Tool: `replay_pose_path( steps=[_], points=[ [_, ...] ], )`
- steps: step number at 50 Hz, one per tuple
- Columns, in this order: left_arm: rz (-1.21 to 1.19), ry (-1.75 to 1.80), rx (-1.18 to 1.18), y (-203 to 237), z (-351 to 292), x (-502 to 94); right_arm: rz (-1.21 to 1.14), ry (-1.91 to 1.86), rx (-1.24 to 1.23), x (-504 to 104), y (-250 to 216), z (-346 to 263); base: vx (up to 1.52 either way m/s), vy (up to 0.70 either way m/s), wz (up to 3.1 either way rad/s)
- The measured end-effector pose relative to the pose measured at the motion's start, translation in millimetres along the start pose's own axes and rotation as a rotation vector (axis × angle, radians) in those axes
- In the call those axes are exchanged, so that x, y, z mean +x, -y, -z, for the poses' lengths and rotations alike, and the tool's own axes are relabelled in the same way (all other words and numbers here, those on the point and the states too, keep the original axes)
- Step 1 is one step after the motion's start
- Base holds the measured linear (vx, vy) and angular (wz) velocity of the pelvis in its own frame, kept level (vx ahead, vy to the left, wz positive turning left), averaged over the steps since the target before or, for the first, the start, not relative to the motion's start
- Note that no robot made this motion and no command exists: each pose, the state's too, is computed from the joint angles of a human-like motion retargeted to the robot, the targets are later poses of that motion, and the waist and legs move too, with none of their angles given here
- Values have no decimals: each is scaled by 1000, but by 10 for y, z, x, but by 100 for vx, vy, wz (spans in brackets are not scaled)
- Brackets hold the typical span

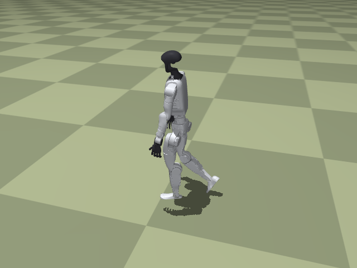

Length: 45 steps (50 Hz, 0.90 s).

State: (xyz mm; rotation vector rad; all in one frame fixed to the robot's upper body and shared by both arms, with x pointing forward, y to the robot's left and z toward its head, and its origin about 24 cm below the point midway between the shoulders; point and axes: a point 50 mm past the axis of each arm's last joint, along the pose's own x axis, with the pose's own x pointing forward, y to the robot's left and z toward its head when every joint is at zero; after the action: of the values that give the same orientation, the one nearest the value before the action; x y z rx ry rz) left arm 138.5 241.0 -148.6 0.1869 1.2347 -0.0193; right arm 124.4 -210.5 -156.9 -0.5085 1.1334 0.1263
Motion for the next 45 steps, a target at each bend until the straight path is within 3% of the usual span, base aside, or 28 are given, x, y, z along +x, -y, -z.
replay_pose_path(
  steps=[5, 11, 15, 20, 27, 35, 40, 45],
  points=[
    [-120, 353, 114, -196, -1355, -210, -122, -330, 64, -297, -386, 1015, 58, 16, 155],
    [-157, 794, 229, -169, -2660, -911, -323, -530, 95, -694, -728, 1636, 53, 1, 184],
    [-167, 1031, 237, -97, -3152, -1397, -396, -583, 93, -798, -824, 1746, 55, -13, 159],
    [-188, 1164, 265, -19, -3308, -1638, -437, -566, 12, -728, -824, 1639, 58, -22, 97],
    [-88, 981, 279, 181, -2687, -1017, -212, -439, -81, -353, -299, 1185, 59, -26, 71],
    [-14, 244, 366, 268, -692, -30, 167, -177, -332, -25, 571, 255, 55, -30, 108],
    [-11, -140, 269, 97, 510, -34, 387, 74, -476, -38, 1139, -645, 41, -27, 99],
    [-70, -356, 96, -167, 1324, -289, 558, 379, -599, -337, 1525, -1678, 38, -19, 21]
  ],
)
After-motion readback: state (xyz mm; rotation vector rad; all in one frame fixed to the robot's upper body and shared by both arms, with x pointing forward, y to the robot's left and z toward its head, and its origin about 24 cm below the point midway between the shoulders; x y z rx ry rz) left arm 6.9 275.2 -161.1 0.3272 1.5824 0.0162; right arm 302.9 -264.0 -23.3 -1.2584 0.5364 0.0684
